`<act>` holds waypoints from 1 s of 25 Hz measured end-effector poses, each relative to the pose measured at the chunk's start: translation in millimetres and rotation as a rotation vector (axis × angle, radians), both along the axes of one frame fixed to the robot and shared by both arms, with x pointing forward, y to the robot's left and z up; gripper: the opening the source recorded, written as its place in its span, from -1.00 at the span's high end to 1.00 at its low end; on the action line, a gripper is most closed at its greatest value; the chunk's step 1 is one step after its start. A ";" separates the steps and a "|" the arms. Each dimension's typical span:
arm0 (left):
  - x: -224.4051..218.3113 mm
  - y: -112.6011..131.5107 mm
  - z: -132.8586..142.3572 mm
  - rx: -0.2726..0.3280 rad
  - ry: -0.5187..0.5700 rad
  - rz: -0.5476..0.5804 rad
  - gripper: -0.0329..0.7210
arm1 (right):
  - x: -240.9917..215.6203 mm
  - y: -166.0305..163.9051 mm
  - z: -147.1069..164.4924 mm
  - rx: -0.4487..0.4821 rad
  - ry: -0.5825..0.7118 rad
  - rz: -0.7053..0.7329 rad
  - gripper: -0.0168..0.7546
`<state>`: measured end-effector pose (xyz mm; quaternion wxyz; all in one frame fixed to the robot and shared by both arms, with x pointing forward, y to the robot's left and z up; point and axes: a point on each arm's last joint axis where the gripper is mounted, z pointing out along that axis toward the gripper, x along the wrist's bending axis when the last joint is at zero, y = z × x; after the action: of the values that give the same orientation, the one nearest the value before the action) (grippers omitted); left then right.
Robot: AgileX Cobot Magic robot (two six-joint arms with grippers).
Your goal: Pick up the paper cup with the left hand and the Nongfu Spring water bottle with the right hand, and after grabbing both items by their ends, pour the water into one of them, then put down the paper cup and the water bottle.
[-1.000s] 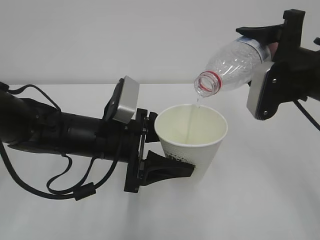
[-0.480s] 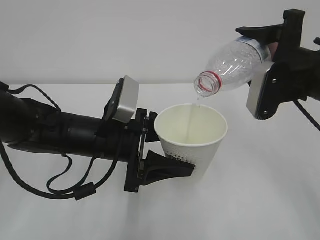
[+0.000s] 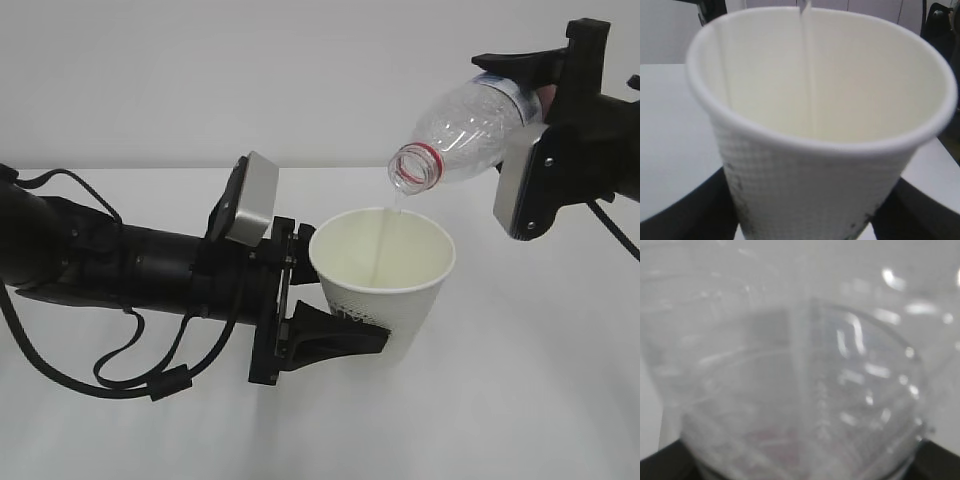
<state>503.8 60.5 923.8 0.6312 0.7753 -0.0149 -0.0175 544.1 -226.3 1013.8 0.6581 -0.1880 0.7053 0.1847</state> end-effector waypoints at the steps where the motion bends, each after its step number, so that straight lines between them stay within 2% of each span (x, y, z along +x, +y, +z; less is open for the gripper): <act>1: 0.0 0.0 0.0 0.000 0.000 0.000 -0.50 | 0.0 0.0 0.0 0.000 0.000 0.000 -0.35; 25: 0.0 0.0 0.0 0.000 0.000 0.000 -0.50 | 0.0 0.1 0.2 -0.008 -0.007 0.001 -0.35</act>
<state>503.8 60.5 923.8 0.6312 0.7753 -0.0151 -0.0174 544.1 -226.2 1014.0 0.6596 -0.1919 0.7036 0.1816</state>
